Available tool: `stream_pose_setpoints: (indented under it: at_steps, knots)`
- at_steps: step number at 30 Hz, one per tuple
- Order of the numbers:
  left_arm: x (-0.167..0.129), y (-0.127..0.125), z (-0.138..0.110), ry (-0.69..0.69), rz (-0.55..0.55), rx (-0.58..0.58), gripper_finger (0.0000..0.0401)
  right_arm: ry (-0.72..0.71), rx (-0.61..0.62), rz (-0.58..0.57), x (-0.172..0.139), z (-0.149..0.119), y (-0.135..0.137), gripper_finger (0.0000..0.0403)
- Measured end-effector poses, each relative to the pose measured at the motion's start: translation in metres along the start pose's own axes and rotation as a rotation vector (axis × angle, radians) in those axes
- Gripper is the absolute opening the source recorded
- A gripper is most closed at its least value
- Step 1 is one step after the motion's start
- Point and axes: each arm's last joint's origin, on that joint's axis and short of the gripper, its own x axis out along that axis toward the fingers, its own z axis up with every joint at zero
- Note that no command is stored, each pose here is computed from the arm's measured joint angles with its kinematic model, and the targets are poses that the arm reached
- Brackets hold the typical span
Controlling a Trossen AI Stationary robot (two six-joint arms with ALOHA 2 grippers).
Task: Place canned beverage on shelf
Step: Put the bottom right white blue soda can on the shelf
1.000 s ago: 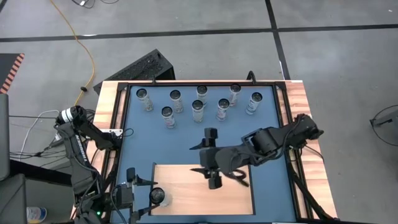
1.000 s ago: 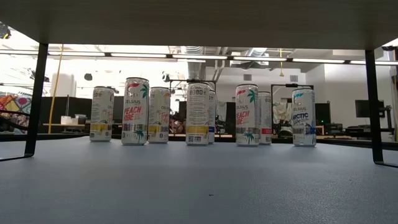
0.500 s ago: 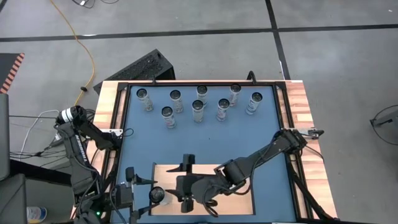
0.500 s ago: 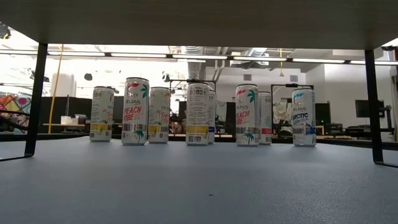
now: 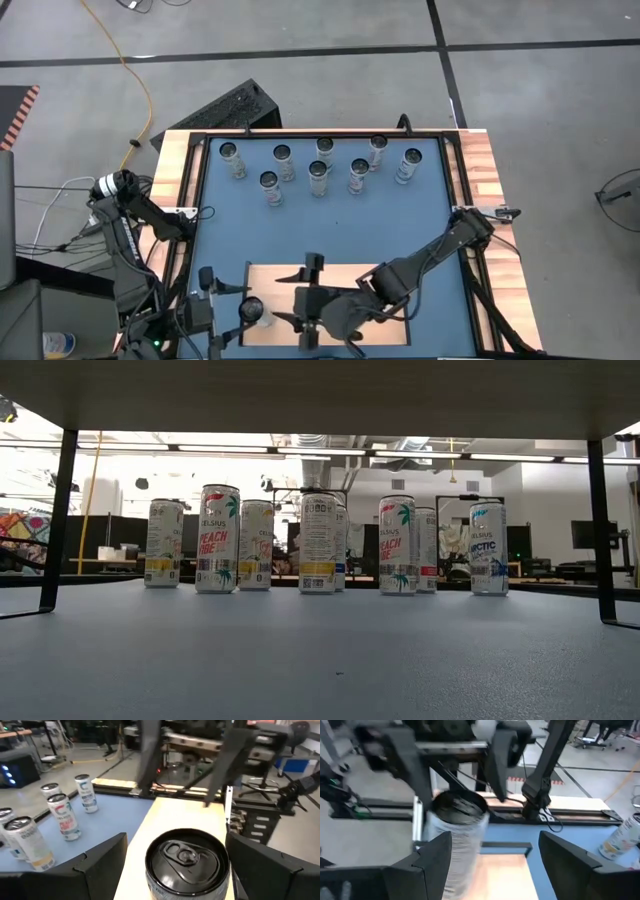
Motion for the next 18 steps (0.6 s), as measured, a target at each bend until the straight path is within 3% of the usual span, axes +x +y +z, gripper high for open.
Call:
stream_pose_setpoints:
  at_steps: [10,18]
  knots:
    - [0.0,0.0,0.003,-0.024,0.027,-0.026,0.0322,-0.026,0.034,0.035,-0.013,0.005,0.009,0.0286]
    - [0.0,0.001,0.008,-0.08,0.126,-0.009,0.0322,-0.048,0.058,0.036,-0.011,0.007,0.008,0.0286]
